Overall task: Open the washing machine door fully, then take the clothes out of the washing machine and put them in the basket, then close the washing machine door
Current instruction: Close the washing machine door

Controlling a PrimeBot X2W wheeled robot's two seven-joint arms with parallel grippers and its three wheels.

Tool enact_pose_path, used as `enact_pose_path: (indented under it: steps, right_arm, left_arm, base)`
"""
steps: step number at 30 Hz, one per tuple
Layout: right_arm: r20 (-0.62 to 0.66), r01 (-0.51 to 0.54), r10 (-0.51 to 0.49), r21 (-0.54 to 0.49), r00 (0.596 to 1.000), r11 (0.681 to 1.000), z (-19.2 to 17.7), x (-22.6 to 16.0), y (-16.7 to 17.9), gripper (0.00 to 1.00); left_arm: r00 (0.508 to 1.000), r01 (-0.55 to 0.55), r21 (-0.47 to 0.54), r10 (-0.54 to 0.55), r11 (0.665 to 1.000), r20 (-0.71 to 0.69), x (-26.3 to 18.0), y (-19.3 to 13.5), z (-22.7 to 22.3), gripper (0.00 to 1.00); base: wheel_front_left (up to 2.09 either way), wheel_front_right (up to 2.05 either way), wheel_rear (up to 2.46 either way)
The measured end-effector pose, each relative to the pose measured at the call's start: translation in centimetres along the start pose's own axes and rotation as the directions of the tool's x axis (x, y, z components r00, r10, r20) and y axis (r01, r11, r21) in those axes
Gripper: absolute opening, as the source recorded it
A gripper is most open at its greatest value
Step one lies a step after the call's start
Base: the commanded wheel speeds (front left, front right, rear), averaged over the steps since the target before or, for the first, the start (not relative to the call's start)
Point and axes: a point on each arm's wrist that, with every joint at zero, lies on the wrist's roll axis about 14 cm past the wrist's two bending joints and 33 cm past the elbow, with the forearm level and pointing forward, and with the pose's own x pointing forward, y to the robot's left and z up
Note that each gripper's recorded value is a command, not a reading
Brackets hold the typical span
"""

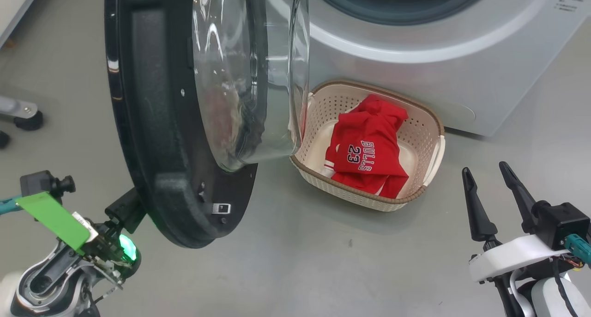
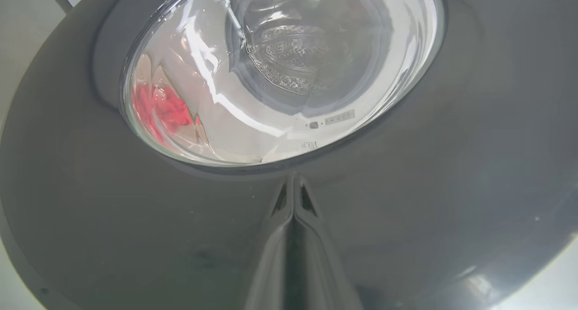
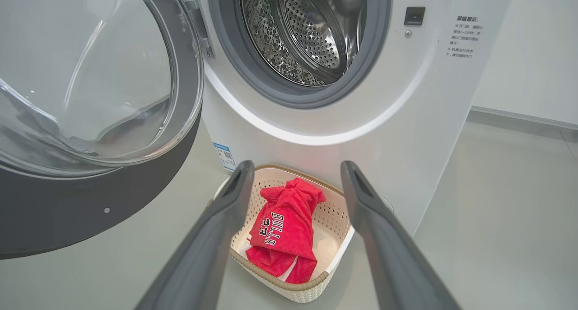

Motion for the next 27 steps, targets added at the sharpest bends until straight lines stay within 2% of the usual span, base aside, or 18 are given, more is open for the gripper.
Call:
enact_pose_path:
  steps: [14,27]
  right_arm:
    - [0.025,0.090,-0.091,0.028,0.996,0.996,0.4,-1.6,-2.0,1.00]
    - [0.049,0.214,-0.217,0.064,0.975,0.975,0.6,-4.1,-5.0,1.00]
  left_arm:
    - [0.981,0.020,0.004,-0.019,1.000,-0.195,3.1,0.1,-4.6,0.00]
    - [0.960,0.012,-0.036,-0.021,0.999,-0.280,6.5,1.4,-6.8,0.00]
  base:
    - [0.00,0.00,0.00]
    - [0.00,0.00,0.00]
